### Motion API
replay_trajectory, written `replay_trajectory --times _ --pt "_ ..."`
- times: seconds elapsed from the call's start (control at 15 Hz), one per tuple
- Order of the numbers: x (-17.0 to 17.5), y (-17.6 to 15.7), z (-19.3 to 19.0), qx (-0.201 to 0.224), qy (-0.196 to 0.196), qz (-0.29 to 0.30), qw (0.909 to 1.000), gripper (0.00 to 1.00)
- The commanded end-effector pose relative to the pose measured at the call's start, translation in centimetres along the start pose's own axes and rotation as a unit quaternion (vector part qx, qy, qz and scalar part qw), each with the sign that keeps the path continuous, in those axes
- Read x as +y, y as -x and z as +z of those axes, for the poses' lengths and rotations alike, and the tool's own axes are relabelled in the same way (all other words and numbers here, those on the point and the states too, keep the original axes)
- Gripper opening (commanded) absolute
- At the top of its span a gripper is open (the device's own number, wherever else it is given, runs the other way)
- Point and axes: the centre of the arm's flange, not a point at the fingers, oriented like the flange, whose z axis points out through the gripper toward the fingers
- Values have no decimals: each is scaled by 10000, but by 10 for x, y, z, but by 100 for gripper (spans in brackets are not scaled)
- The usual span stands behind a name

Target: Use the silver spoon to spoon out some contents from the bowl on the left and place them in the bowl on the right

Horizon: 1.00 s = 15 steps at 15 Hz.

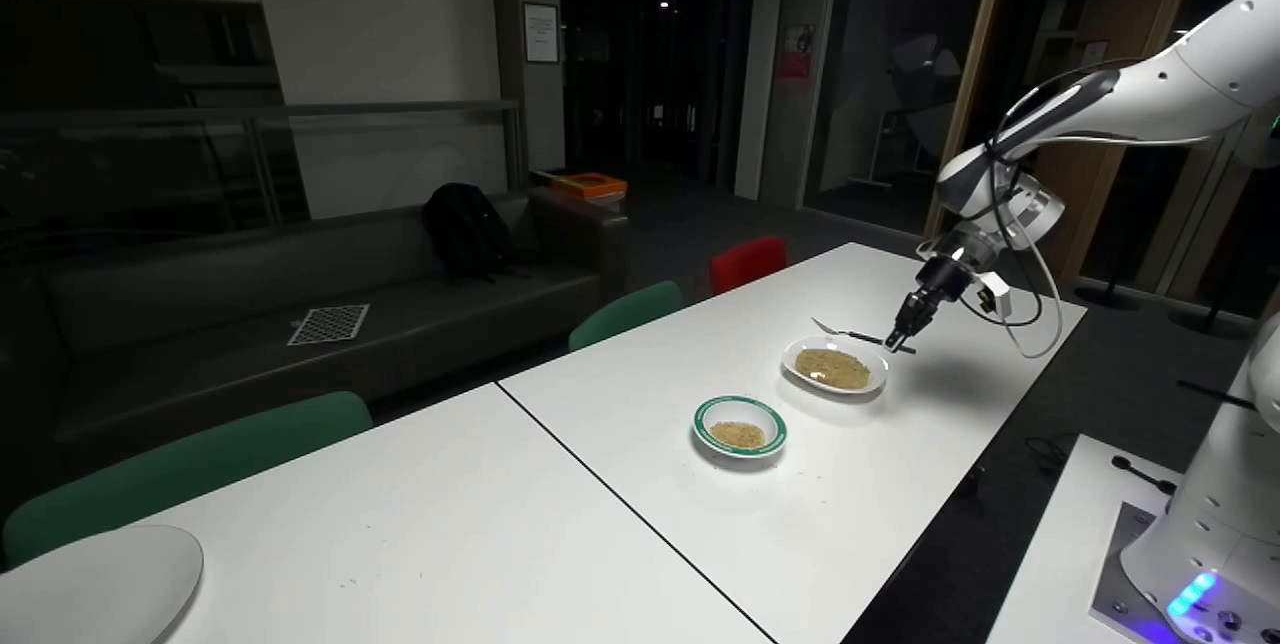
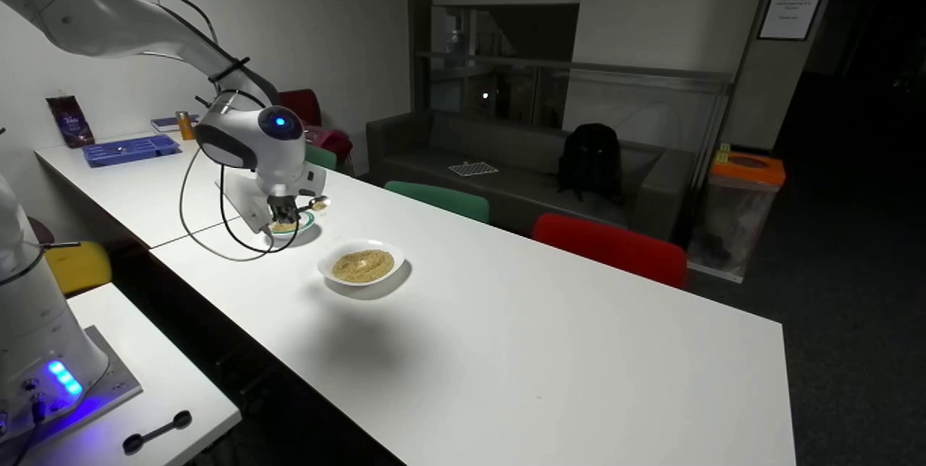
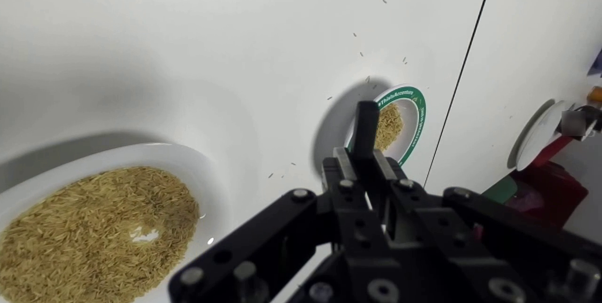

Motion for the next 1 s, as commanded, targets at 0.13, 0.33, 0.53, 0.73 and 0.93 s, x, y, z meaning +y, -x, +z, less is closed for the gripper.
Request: replay_trajectory --times 0.13,0.33,0.53,0.73,0.93 --pt "10 -5 -7 110 -346 -57 9993 3" --pt "14 -4 -12 181 -364 -52 9992 3" --pt "19 -4 -16 209 -331 -44 9992 3" --pt "22 -5 -18 221 -319 -33 9992 3" --pt "26 -5 -20 239 -327 0 9992 3"
